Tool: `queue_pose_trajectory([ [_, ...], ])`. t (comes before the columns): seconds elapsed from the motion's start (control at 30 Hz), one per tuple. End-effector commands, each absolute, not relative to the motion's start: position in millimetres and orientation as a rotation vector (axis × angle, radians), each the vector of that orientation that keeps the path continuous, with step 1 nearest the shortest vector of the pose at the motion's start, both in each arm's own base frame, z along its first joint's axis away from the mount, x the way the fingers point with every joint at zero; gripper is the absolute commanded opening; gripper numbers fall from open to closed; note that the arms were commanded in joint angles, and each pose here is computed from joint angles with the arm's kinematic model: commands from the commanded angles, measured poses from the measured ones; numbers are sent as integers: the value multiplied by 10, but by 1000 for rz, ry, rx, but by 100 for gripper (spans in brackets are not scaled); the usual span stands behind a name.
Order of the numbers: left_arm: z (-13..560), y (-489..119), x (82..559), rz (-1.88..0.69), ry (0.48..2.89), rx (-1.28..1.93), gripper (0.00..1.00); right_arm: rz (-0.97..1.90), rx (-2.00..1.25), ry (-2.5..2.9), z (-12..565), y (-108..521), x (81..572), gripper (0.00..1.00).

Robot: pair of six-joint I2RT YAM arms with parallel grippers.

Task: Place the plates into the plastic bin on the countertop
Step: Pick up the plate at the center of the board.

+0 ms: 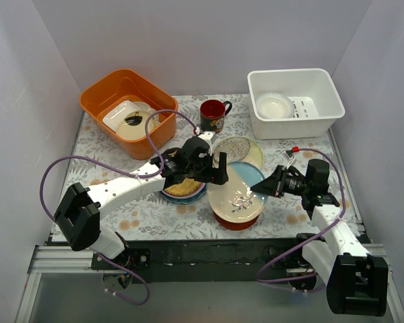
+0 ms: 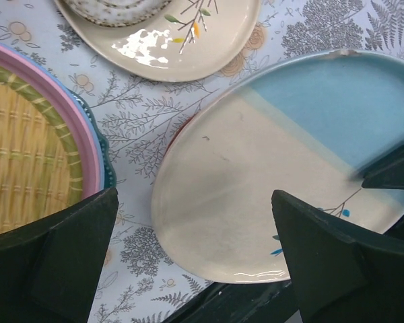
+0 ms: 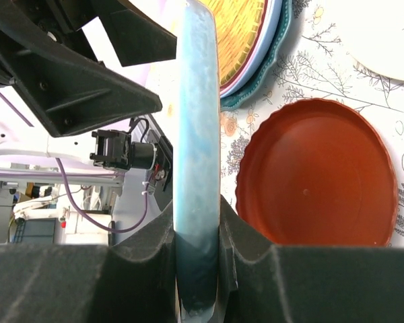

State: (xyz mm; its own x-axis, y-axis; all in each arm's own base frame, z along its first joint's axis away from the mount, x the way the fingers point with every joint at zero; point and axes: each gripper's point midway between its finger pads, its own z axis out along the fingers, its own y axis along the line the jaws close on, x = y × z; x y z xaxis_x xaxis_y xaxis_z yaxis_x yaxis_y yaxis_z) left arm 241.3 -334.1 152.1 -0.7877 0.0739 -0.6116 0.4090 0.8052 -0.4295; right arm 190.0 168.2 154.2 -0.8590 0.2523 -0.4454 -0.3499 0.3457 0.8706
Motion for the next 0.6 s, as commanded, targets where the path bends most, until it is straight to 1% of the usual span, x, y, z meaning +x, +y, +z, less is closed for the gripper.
queue_pose_trajectory([
  [0.0, 1849, -3231, 2546, -680, 2302, 319, 98, 1595, -246, 1981, 1964, 1734, 1935, 1],
  [0.3, 1930, -3025, 2664, -568, 2262, 228, 98, 1589, -254, 1977, 2019, 1733, 2031, 1],
  [0.57, 1963, -2916, 2739, -549, 2245, 186, 98, 1575, -269, 1982, 2065, 1728, 2163, 1],
])
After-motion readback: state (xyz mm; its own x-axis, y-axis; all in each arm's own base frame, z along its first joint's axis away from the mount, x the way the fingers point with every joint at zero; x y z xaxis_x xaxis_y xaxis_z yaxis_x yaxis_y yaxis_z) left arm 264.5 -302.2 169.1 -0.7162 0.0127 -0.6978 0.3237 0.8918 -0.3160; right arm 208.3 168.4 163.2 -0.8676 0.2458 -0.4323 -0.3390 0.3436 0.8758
